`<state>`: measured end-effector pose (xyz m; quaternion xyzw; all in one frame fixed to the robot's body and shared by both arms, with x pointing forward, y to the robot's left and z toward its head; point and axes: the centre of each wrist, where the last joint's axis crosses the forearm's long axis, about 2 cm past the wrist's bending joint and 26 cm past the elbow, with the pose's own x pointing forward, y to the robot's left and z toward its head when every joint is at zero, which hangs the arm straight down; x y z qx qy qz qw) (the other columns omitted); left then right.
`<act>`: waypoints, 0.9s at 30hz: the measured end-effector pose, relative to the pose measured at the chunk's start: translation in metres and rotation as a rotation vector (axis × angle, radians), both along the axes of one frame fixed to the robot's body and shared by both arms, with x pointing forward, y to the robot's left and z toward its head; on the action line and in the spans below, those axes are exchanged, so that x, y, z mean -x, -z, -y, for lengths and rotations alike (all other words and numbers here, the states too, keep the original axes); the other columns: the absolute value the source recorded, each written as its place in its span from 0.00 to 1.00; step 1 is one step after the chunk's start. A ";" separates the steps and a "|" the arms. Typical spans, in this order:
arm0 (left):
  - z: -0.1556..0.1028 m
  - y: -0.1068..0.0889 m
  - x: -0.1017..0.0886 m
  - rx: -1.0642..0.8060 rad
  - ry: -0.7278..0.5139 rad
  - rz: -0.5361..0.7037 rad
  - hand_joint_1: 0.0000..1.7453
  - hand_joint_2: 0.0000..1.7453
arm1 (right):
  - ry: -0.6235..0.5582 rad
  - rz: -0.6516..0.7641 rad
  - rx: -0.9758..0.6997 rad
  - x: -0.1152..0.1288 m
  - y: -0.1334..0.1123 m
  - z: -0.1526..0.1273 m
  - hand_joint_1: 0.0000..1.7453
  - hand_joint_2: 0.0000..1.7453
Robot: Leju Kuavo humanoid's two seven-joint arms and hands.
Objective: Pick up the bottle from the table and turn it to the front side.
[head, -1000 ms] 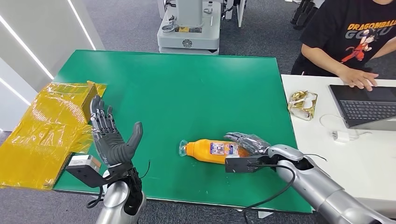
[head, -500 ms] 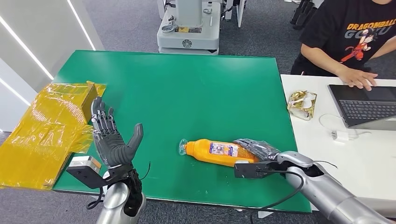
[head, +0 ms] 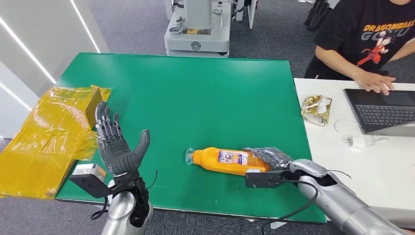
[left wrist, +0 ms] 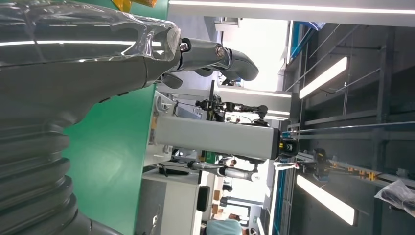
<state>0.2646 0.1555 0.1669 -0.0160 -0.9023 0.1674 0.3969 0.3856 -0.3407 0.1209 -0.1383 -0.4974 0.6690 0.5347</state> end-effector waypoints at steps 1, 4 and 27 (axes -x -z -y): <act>0.000 0.000 0.000 0.000 0.000 0.000 0.00 1.00 | -0.001 0.000 0.000 0.000 0.000 0.000 0.91 1.00; 0.000 0.000 0.000 0.000 0.000 0.000 0.00 1.00 | -0.006 -0.001 0.000 -0.002 -0.001 -0.001 0.91 1.00; -0.001 0.000 0.000 -0.012 -0.041 -0.009 0.00 1.00 | -0.060 0.034 0.028 -0.006 -0.007 -0.023 0.00 1.00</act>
